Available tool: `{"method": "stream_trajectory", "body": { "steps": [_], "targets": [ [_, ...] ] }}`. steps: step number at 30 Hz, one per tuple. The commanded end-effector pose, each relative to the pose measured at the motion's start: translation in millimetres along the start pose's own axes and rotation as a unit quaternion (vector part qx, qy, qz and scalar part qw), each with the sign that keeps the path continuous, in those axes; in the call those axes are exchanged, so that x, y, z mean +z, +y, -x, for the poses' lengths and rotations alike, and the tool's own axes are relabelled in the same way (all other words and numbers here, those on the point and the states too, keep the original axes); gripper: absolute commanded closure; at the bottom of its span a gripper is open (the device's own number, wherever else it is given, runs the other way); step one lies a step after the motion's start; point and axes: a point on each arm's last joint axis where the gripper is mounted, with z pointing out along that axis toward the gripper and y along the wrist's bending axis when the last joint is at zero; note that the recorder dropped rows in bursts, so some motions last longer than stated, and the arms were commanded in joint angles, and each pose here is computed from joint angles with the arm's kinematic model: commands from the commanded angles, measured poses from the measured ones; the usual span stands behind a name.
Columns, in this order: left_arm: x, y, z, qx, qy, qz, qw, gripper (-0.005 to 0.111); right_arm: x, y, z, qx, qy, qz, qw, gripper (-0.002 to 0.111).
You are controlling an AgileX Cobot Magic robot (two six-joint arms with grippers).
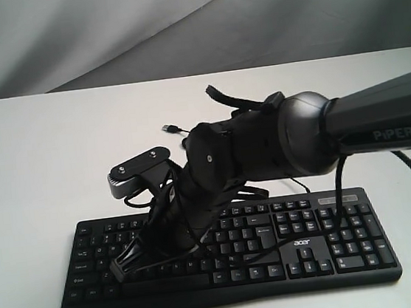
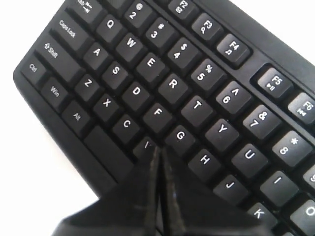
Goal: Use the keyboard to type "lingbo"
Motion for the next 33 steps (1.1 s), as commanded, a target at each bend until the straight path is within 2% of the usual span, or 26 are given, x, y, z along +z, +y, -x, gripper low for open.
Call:
{"method": "stream_trajectory", "body": {
  "steps": [1, 21, 33],
  "targets": [
    [0, -0.1, -1, -0.006, -0.001, 0.0, 1.0, 0.106, 1, -2, -2, -0.005, 0.001, -0.006, 1.0, 0.108],
    [0, -0.1, -1, -0.006, -0.001, 0.0, 1.0, 0.106, 16, -6, -10, 0.008, 0.038, -0.006, 0.999, 0.108],
    [0, -0.1, -1, -0.006, -0.001, 0.0, 1.0, 0.106, -19, 2, 5, -0.025, -0.027, -0.014, 0.999, 0.108]
  ]
}}
